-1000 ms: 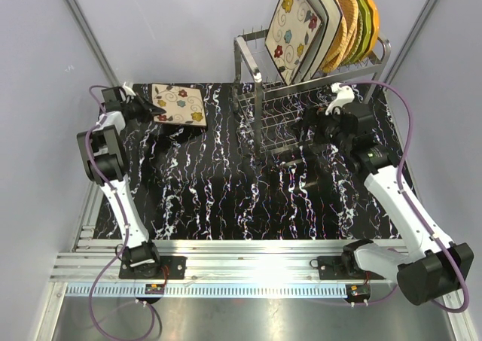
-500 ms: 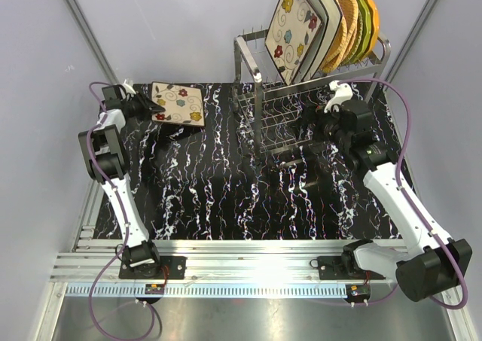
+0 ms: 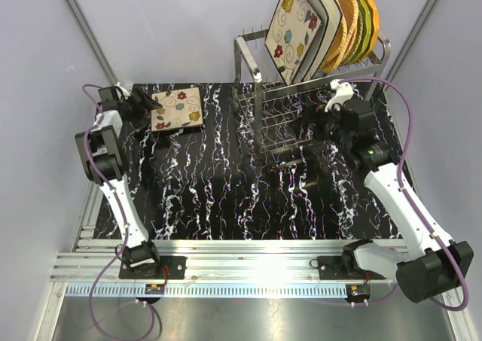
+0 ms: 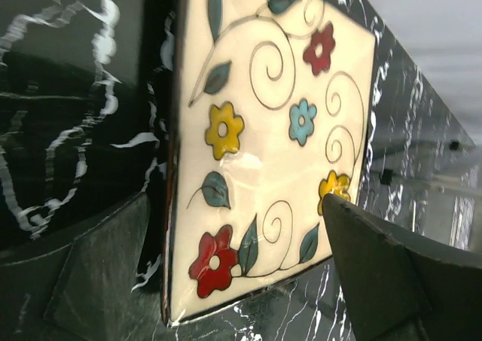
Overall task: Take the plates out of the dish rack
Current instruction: Place the plate on the table
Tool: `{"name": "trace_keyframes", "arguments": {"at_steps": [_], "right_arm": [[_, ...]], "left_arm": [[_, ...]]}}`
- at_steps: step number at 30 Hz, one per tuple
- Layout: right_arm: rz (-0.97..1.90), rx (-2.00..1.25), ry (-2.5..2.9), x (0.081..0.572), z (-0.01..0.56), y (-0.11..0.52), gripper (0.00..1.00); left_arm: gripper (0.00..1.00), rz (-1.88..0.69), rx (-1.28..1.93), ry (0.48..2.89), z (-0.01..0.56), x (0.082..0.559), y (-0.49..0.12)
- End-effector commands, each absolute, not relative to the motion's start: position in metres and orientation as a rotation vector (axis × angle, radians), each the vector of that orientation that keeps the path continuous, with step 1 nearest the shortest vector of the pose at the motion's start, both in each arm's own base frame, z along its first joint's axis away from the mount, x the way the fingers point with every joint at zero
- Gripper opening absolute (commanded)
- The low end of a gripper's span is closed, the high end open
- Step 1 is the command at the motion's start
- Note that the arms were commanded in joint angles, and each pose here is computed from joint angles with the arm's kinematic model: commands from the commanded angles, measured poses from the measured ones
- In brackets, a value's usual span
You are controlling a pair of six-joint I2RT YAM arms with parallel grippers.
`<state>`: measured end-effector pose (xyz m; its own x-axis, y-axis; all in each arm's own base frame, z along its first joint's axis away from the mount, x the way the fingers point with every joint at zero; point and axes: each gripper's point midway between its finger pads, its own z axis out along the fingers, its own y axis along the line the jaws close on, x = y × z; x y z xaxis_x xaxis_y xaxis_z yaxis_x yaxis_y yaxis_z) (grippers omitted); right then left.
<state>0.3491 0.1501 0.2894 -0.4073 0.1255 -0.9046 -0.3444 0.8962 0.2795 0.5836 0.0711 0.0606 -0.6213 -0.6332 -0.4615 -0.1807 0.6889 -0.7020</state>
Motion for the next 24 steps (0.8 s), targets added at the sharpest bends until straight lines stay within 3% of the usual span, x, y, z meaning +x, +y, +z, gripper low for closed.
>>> {"name": "trace_keyframes", "arguments": {"at_steps": [1,11,24], "right_arm": [[0.541,-0.192,1.794,0.347,0.337,0.151,1.0],[0.498,-0.307,1.732,0.337,0.361,0.149,1.0],[0.473,-0.414,1.669,0.319,0.405,0.148,1.0]], "left_arm": [[0.99,-0.674,-0.576,2.058,0.125,0.591,0.091],[0.99,-0.481,-0.593,2.058,0.154,0.564,0.107],[0.99,-0.457,-0.558,2.021,0.172,0.491,0.083]]}}
